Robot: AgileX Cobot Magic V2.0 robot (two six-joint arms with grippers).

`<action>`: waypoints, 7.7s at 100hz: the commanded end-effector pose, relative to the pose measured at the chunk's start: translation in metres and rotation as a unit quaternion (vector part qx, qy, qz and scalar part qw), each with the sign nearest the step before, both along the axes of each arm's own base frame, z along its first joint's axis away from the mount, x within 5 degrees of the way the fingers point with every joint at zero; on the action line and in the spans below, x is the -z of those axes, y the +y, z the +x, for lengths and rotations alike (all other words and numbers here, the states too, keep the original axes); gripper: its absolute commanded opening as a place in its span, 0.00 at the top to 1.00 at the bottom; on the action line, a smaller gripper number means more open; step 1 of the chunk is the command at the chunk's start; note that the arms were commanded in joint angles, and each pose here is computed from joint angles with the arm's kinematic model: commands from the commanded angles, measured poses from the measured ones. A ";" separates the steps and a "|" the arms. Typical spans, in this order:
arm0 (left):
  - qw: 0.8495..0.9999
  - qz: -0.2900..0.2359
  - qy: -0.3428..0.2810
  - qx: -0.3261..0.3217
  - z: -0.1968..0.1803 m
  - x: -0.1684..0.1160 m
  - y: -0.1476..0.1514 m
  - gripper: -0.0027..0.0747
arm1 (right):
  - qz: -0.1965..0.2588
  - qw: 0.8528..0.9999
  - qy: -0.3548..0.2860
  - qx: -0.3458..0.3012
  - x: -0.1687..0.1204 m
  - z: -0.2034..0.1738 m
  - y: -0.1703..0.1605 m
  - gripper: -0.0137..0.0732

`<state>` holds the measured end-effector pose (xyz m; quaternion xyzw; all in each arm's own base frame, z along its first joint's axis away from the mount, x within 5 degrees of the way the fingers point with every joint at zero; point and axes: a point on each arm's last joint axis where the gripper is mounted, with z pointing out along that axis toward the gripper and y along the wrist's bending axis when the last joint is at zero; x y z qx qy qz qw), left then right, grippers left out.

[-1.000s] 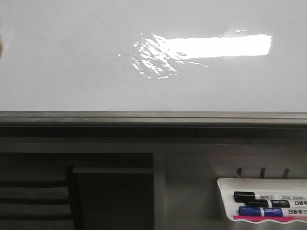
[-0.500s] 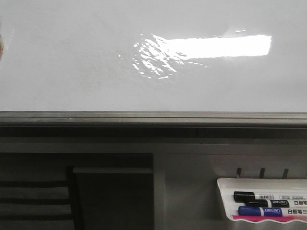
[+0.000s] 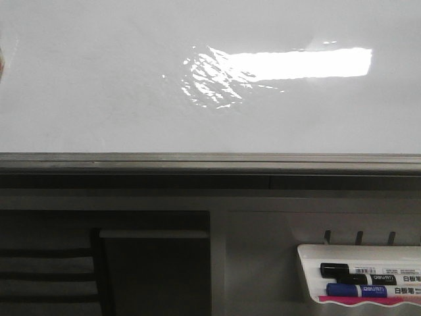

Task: Write number 7 on whiteboard

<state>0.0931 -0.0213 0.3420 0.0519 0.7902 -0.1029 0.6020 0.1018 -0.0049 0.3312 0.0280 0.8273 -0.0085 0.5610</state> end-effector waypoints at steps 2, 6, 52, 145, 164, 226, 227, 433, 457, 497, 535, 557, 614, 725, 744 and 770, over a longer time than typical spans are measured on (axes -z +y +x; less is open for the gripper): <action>0.999 -0.015 -0.037 -0.010 0.003 -0.014 0.001 0.99 | -0.012 0.999 -0.050 0.002 -0.017 0.004 -0.001 0.93; 0.999 -0.015 -0.037 -0.010 0.003 -0.014 0.001 0.99 | -0.012 0.999 -0.049 0.002 -0.017 0.004 -0.001 0.93; 0.999 0.000 -0.039 -0.013 0.003 -0.013 0.002 0.99 | -0.019 0.997 -0.069 0.002 -0.021 0.004 -0.002 0.92; 0.999 0.021 -0.045 -0.018 0.004 -0.014 0.004 0.11 | -0.036 0.997 -0.062 0.005 -0.020 0.004 -0.003 0.15; 0.999 0.013 -0.039 -0.018 0.009 -0.012 0.003 0.12 | -0.032 0.998 -0.063 0.005 -0.020 0.004 -0.003 0.15; 0.991 0.061 0.111 -0.030 0.114 0.047 -0.003 0.13 | -0.032 0.998 -0.063 0.005 -0.020 0.004 -0.003 0.15; 0.991 0.061 0.112 -0.030 0.115 0.047 -0.003 0.13 | -0.032 0.998 -0.063 0.005 -0.020 0.004 -0.003 0.15; 0.936 0.155 0.258 0.180 0.115 0.004 -0.050 0.99 | 0.016 0.987 0.144 -0.069 -0.026 0.056 0.009 0.15; 0.866 0.223 0.210 0.395 0.090 0.004 -0.097 0.99 | 0.040 0.929 0.189 -0.315 -0.027 0.098 0.045 0.15; 0.777 0.297 0.158 0.532 0.076 0.028 -0.161 0.99 | -0.130 0.808 0.079 -0.569 -0.022 0.101 0.140 0.22; 0.789 0.297 0.129 0.522 0.080 0.027 -0.168 0.99 | -0.134 0.772 0.075 -0.616 -0.004 0.097 0.188 0.31; 0.797 0.297 0.116 0.513 0.082 0.026 -0.169 0.99 | -0.124 0.768 0.070 -0.624 -0.003 0.098 0.191 0.40; 0.800 0.297 0.110 0.510 0.083 0.025 -0.169 0.99 | -0.125 0.757 0.044 -0.640 -0.003 0.096 0.194 0.51; 0.801 0.291 0.112 0.511 0.083 0.025 -0.169 0.99 | -0.116 0.751 0.066 -0.647 0.007 0.101 0.199 0.90; 0.802 0.288 0.112 0.511 0.083 0.025 -0.170 0.99 | -0.116 0.751 0.066 -0.647 0.007 0.101 0.199 0.90; 0.818 0.284 0.090 0.493 0.089 0.023 -0.172 0.91 | -0.117 0.754 0.063 -0.644 0.007 0.102 0.199 0.90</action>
